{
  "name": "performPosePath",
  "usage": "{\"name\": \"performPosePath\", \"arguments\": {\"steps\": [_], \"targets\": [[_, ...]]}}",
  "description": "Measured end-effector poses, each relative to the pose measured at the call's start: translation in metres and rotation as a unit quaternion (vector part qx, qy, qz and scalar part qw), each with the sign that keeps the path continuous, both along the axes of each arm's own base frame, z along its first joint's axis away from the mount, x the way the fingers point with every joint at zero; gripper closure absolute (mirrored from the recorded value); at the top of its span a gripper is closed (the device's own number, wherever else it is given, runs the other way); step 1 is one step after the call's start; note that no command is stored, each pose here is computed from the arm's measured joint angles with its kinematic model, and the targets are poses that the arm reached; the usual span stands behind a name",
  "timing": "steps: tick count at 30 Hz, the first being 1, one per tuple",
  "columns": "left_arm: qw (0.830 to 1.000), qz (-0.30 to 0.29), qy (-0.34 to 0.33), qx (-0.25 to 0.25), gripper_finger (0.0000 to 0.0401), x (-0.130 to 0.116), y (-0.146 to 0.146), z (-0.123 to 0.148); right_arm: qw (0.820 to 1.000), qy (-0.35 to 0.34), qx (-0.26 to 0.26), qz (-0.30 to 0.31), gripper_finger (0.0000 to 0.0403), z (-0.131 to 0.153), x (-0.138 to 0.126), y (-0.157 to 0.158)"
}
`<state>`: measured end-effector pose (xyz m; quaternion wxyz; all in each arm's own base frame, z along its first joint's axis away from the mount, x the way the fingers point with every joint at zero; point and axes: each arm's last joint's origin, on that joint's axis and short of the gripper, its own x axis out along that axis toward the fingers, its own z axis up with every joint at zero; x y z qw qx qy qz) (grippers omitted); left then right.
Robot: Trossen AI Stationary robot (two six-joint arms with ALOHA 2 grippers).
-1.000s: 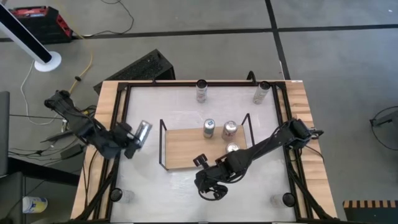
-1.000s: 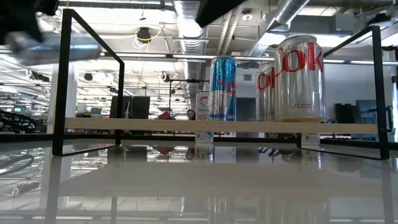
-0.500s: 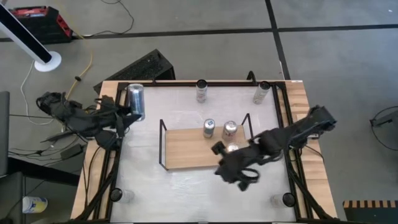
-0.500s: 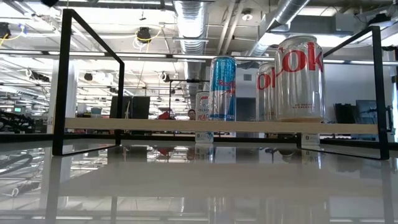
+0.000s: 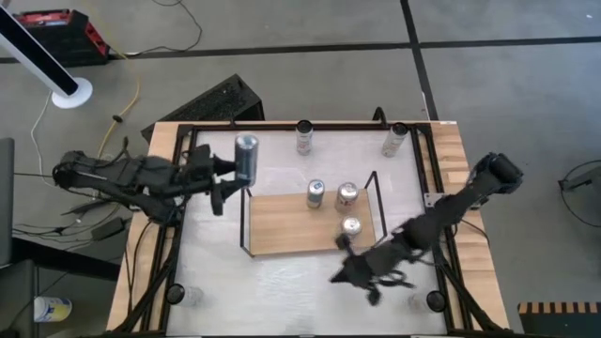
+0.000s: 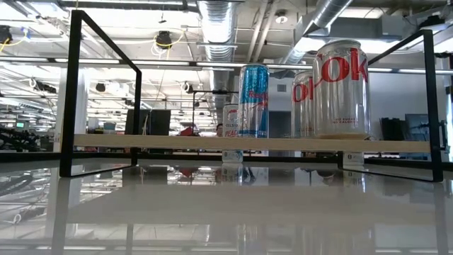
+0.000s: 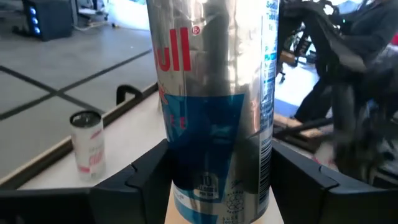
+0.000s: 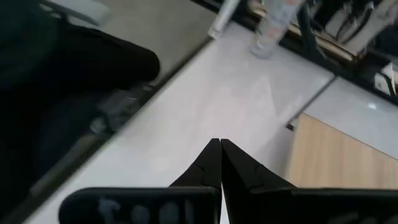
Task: Place canned beverage on shelf
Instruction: Put the blue soda can on the shelf aligned with the other blue soda can
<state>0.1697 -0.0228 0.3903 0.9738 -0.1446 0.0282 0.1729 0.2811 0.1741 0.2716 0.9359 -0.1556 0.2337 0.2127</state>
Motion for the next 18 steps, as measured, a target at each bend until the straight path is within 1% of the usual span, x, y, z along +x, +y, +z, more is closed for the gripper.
{"name": "performPosePath", "arguments": {"steps": [3, 6, 11, 13, 16, 18], "targets": [[1.000, -0.011, -0.015, 0.000, 0.0195, 0.004, 0.012, 0.003, 0.999, 0.029, -0.021, 0.014, 0.0378, -0.012, 0.026, -0.005], [1.000, -0.019, -0.024, 0.003, 0.0195, 0.005, 0.025, 0.006, 0.999, 0.031, -0.026, 0.014, 0.0378, -0.012, 0.050, -0.010], [0.999, -0.043, -0.002, -0.003, 0.0195, 0.007, 0.040, 0.001, 0.998, 0.048, -0.042, -0.011, 0.0378, -0.020, 0.087, -0.021], [0.999, -0.050, 0.003, -0.004, 0.0195, 0.009, 0.043, -0.001, 0.998, 0.042, -0.039, -0.024, 0.0378, -0.018, 0.104, -0.026], [0.998, -0.062, 0.001, -0.004, 0.0195, 0.010, 0.044, -0.001, 0.996, 0.065, -0.043, -0.041, 0.0378, -0.025, 0.129, -0.031], [0.998, -0.069, 0.003, -0.001, 0.0195, 0.010, 0.043, -0.001, 0.992, 0.103, -0.057, -0.047, 0.0378, -0.040, 0.143, -0.031]]}}
